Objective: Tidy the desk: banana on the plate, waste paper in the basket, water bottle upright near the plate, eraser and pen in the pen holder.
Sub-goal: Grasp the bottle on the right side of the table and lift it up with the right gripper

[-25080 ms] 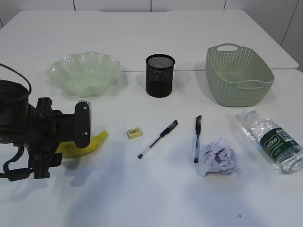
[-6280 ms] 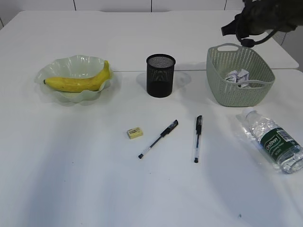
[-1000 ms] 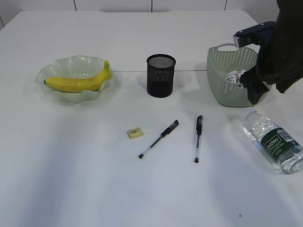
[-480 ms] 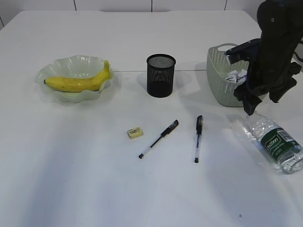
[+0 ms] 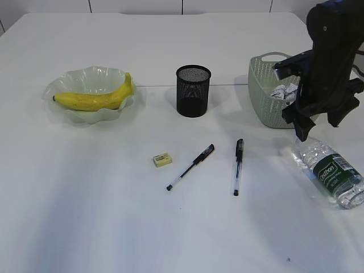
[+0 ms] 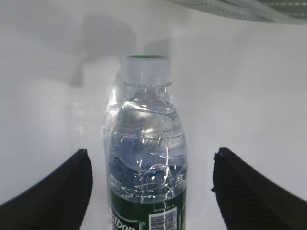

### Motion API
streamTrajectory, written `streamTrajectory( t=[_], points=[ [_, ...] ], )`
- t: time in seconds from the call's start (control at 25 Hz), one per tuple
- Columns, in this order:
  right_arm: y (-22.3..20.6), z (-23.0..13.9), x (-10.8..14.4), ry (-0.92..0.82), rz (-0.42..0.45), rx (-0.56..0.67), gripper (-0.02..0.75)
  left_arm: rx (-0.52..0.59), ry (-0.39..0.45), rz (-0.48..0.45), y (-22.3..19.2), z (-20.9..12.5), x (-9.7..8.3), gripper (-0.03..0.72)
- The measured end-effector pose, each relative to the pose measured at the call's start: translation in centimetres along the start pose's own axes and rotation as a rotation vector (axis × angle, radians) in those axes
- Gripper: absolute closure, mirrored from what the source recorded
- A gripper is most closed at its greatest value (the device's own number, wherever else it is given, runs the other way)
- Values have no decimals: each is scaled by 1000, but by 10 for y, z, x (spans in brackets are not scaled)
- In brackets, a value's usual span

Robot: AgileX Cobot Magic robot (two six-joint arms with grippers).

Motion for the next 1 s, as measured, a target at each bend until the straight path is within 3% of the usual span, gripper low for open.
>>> streamTrajectory(
  t=[0.4, 1.0],
  points=[
    [-32, -2, 8, -1, 2, 92, 153, 0, 0, 0, 0, 0, 0, 371],
    [-36, -2, 5, 18, -32, 95, 151, 3, -19, 18, 0, 0, 2, 371]
  ],
)
Point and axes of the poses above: a point on each arm's last joint axis where the gripper is mounted, y pointing back along that axis away from the gripper, x along the wrist's bending axis when the last joint is at zero, z = x × y, the point moved 3 cm from there along -y, pointing out along that axis toward the gripper, and after that the axes turned 4 degrees about -y, right-handed, at the moved point
